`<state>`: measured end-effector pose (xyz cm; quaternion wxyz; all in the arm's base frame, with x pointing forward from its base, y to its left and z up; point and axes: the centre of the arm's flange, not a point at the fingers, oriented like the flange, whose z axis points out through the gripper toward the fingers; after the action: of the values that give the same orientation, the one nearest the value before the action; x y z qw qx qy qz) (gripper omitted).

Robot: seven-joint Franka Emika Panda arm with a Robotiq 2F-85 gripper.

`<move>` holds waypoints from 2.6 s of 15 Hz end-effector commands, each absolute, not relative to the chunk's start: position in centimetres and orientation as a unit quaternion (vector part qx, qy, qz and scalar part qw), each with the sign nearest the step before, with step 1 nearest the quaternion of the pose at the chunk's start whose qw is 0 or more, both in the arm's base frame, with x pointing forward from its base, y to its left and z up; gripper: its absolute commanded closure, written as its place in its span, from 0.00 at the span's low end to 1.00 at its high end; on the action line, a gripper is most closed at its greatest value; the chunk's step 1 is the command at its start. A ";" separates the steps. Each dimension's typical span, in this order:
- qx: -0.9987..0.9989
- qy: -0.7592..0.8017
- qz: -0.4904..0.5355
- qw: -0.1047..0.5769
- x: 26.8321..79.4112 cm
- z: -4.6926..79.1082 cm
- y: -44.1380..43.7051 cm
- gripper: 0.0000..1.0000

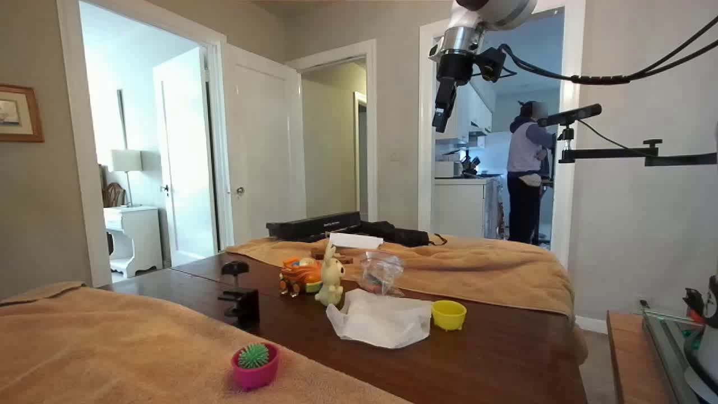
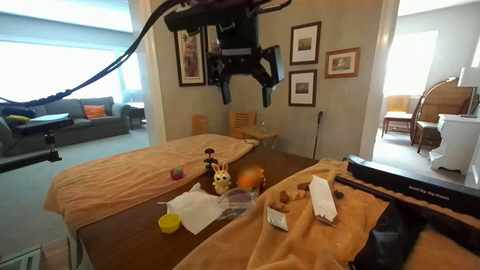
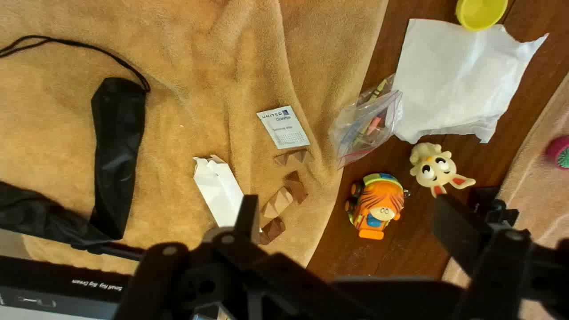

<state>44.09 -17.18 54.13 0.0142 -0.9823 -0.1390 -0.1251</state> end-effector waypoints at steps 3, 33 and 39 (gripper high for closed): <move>-0.982 -0.139 -0.125 0.014 44.1 54.1 -17.2 0.00; -0.989 -0.051 -0.137 0.029 60.7 42.8 -23.9 0.00; -0.973 -0.181 -0.139 0.019 63.9 40.3 -25.1 0.00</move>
<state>61.27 -23.39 41.31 0.0217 -0.9831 -0.1282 -0.1285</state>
